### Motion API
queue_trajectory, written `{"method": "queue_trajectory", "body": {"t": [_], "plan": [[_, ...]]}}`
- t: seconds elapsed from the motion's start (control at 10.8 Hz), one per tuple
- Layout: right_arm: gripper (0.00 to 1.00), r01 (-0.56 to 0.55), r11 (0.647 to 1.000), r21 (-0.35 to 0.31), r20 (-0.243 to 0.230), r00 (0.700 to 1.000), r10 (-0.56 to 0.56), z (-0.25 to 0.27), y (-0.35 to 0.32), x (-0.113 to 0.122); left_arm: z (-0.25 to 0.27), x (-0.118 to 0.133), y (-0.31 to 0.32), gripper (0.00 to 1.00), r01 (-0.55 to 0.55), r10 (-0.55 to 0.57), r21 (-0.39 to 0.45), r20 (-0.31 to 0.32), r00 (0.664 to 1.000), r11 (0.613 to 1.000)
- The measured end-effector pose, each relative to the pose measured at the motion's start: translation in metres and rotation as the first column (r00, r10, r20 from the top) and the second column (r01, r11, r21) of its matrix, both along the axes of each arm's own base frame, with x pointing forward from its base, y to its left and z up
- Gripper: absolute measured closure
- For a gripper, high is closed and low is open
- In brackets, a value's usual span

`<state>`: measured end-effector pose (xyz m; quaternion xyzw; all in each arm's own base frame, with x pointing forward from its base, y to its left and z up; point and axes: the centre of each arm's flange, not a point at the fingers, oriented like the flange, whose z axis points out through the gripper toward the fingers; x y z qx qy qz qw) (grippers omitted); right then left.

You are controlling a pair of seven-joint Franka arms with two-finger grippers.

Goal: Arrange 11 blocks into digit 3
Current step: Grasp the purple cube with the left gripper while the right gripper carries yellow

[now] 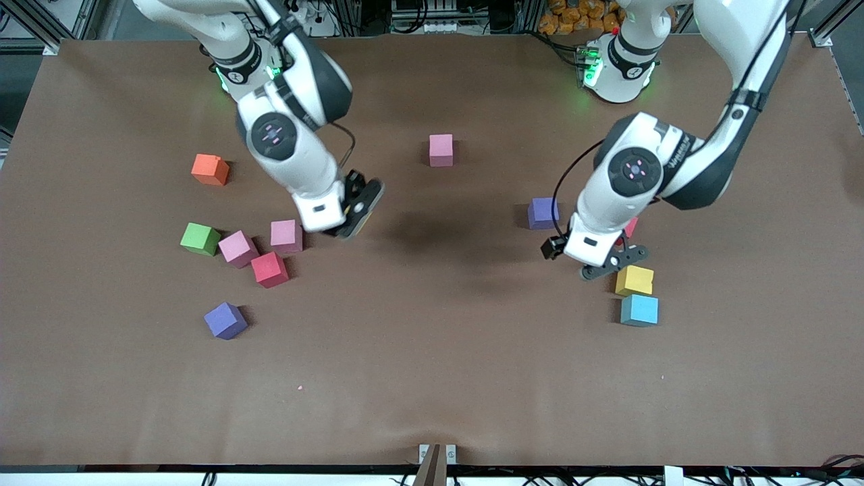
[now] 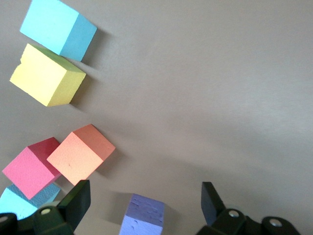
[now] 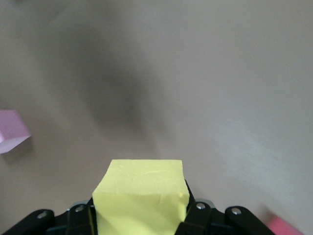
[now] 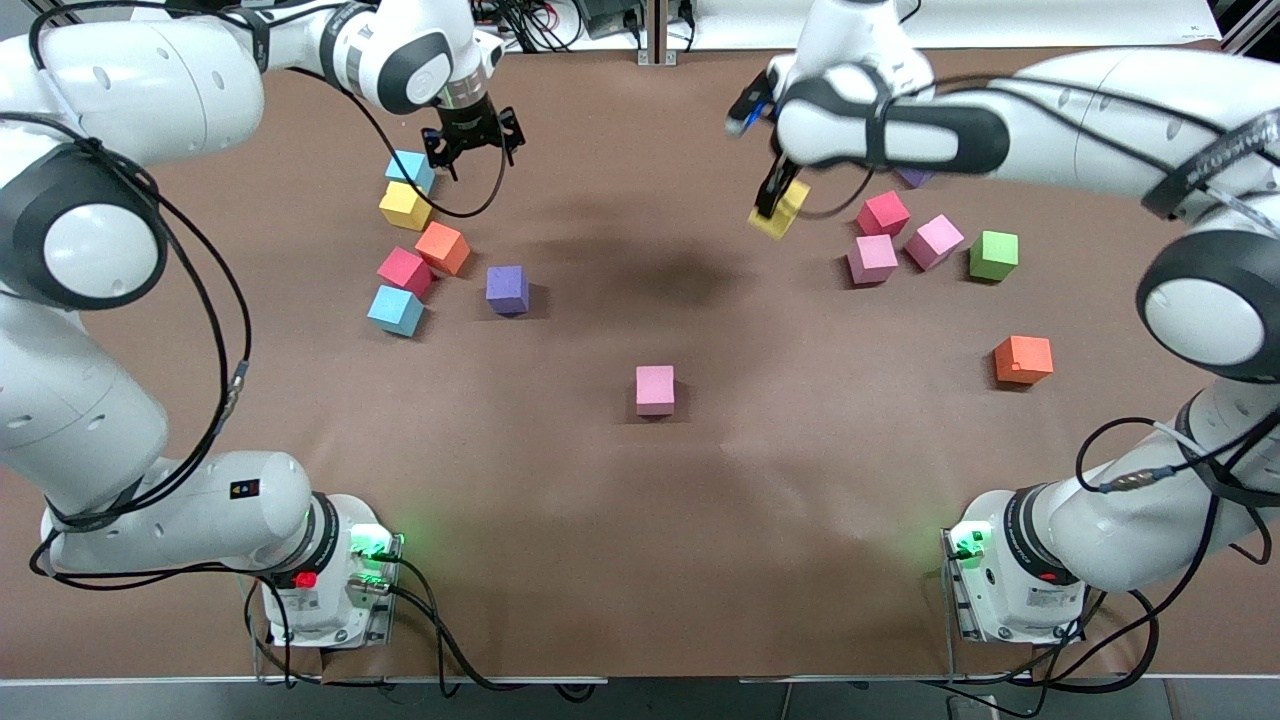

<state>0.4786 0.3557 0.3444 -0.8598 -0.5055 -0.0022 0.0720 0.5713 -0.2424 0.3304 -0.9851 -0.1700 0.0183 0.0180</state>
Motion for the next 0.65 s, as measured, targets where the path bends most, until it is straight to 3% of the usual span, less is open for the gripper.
{"method": "queue_trajectory", "body": {"t": [0.28, 0.46, 0.65], "plan": [[0.41, -0.209, 0.978, -0.025, 0.044, 0.977, 0.21, -0.036, 0.05, -0.08, -0.043, 0.0, 0.006, 0.0, 0.043, -0.043, -0.004, -0.073, 0.996, 0.999], [0.41, -0.304, 0.95, -0.07, 0.042, 0.951, 0.308, -0.049, 0.06, -0.107, -0.06, -0.008, 0.003, 0.0, 0.074, -0.074, -0.006, -0.106, 0.992, 0.997], [0.41, -0.359, 0.931, -0.072, 0.028, 0.932, 0.362, -0.059, 0.071, -0.134, -0.08, -0.028, -0.005, 0.0, 0.102, -0.104, -0.016, -0.122, 0.987, 0.995]]}}
